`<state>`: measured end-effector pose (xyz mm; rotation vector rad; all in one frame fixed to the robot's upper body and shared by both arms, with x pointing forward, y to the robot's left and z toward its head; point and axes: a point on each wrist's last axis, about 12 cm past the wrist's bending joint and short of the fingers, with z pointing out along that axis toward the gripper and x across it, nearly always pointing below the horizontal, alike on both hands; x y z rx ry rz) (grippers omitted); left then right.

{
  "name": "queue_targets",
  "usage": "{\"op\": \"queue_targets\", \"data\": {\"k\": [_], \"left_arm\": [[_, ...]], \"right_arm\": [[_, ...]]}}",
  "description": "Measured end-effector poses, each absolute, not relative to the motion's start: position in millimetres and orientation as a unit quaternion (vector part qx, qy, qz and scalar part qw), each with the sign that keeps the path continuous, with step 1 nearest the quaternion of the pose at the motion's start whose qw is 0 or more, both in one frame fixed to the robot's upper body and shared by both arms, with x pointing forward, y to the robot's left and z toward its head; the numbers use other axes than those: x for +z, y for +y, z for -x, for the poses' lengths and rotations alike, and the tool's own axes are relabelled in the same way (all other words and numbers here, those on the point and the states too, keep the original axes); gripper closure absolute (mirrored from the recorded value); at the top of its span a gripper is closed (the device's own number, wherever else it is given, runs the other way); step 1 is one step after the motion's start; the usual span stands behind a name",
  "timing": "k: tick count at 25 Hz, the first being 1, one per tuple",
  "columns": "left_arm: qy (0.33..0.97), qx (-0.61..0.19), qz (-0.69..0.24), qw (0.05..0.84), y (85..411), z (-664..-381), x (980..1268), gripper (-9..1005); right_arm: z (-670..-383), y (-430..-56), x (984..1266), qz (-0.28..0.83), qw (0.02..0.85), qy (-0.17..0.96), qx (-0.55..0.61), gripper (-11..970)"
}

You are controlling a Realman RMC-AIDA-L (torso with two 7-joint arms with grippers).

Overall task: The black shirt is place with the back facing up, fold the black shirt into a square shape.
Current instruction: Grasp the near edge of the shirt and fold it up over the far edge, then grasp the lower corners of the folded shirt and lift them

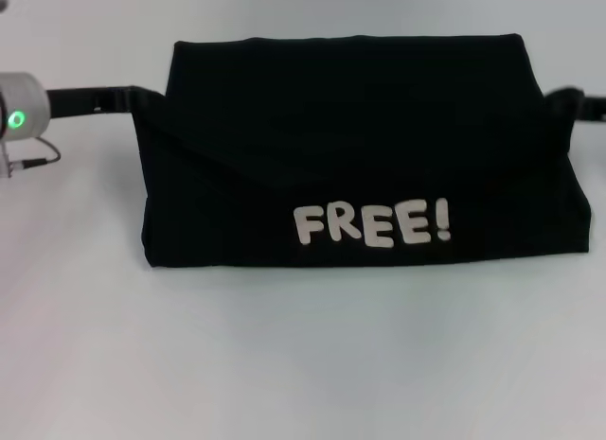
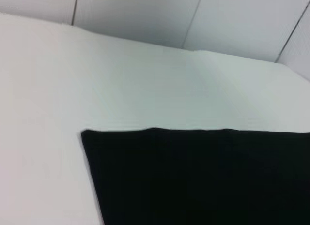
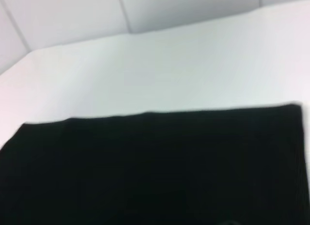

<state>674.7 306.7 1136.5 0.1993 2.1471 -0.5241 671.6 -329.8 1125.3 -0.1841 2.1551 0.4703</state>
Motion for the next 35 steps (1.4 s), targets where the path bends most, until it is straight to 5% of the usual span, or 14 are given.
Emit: {"op": "queue_targets", "data": {"k": [7, 24, 26, 29, 35], "left_arm": [[0.870, -0.154, -0.103, 0.456, 284.6, -685.1, 1124.2, 917], [0.876, -0.121, -0.133, 0.448, 263.8, -679.4, 1102.0, 909], [0.877, -0.120, -0.140, 0.444, 261.1, -678.4, 1100.5, 837], [0.877, -0.121, -0.141, 0.444, 259.2, -678.0, 1100.0, 729], [0.872, -0.146, -0.128, 0.450, 260.4, -678.4, 1110.7, 456]], "right_arm": [[-689.0, -303.0, 1118.8, 0.069, 0.462, 0.874, 0.136, 906], [-667.8, -291.2, 1082.1, 0.038, 0.455, 0.880, 0.130, 893], [-666.8, -292.6, 1081.7, 0.035, 0.457, 0.880, 0.129, 892], [-666.4, -295.4, 1083.9, 0.026, 0.467, 0.875, 0.125, 648], [-662.6, -309.9, 1093.7, -0.016, 0.503, 0.852, 0.143, 410]]}}
